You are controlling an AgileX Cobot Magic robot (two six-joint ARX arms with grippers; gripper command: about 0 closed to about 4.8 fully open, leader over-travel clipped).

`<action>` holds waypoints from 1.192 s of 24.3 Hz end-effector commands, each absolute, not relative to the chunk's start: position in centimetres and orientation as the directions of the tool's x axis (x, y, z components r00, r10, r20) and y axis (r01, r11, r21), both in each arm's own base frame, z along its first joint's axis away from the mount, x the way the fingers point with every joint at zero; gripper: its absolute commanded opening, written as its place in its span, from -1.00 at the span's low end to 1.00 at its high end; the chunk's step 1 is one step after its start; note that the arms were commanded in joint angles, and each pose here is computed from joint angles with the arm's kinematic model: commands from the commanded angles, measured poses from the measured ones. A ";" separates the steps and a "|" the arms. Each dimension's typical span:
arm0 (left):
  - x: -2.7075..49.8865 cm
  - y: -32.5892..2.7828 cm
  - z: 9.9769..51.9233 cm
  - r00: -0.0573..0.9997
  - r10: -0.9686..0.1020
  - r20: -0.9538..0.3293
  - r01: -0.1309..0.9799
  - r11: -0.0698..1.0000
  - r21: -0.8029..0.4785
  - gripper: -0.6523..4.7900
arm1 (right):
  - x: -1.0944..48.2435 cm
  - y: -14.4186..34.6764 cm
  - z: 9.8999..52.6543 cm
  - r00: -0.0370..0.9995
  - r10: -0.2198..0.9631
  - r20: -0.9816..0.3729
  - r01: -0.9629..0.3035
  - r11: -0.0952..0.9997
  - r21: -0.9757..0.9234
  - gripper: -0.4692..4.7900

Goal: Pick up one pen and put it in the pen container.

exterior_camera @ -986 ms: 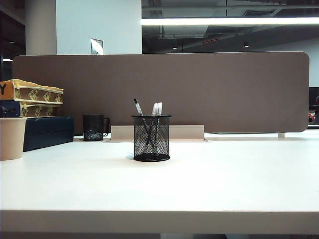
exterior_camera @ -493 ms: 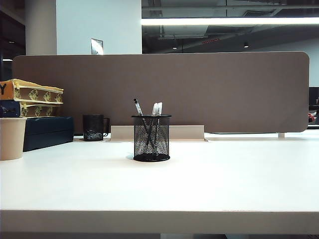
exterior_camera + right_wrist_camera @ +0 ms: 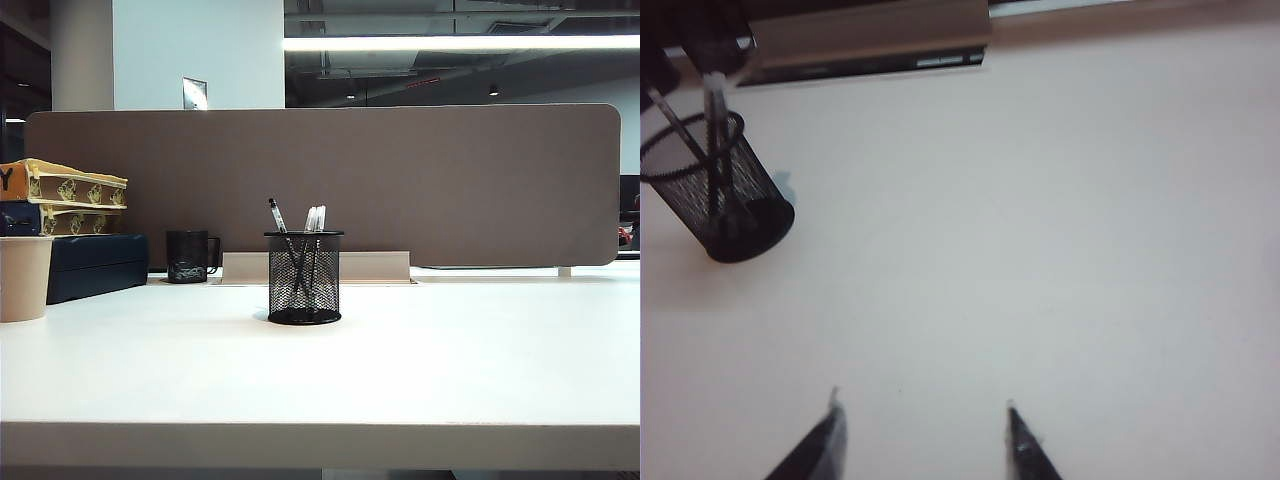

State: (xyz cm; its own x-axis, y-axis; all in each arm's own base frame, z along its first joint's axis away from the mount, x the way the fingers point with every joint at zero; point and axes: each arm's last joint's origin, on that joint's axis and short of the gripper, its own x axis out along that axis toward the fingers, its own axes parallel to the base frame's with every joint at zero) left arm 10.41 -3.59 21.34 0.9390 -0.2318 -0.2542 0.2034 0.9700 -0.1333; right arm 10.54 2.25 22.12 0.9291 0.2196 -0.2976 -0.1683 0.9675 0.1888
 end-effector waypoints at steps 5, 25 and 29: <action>8.0 -2.6 22.1 0.963 -0.222 -0.153 0.200 0.969 -0.146 -0.16 | 8.7 1.9 22.9 0.952 0.222 -0.210 -0.184 0.965 0.187 -0.06; 6.7 -2.1 22.4 0.970 -0.230 -0.078 0.215 0.963 -0.164 -0.17 | 6.1 1.5 23.4 0.959 0.272 -0.074 -0.254 0.948 0.191 -0.06; 6.7 -2.1 22.3 0.970 -0.229 -0.083 0.214 0.964 -0.160 -0.17 | 6.1 1.5 23.4 0.959 0.272 -0.081 -0.254 0.949 0.187 -0.06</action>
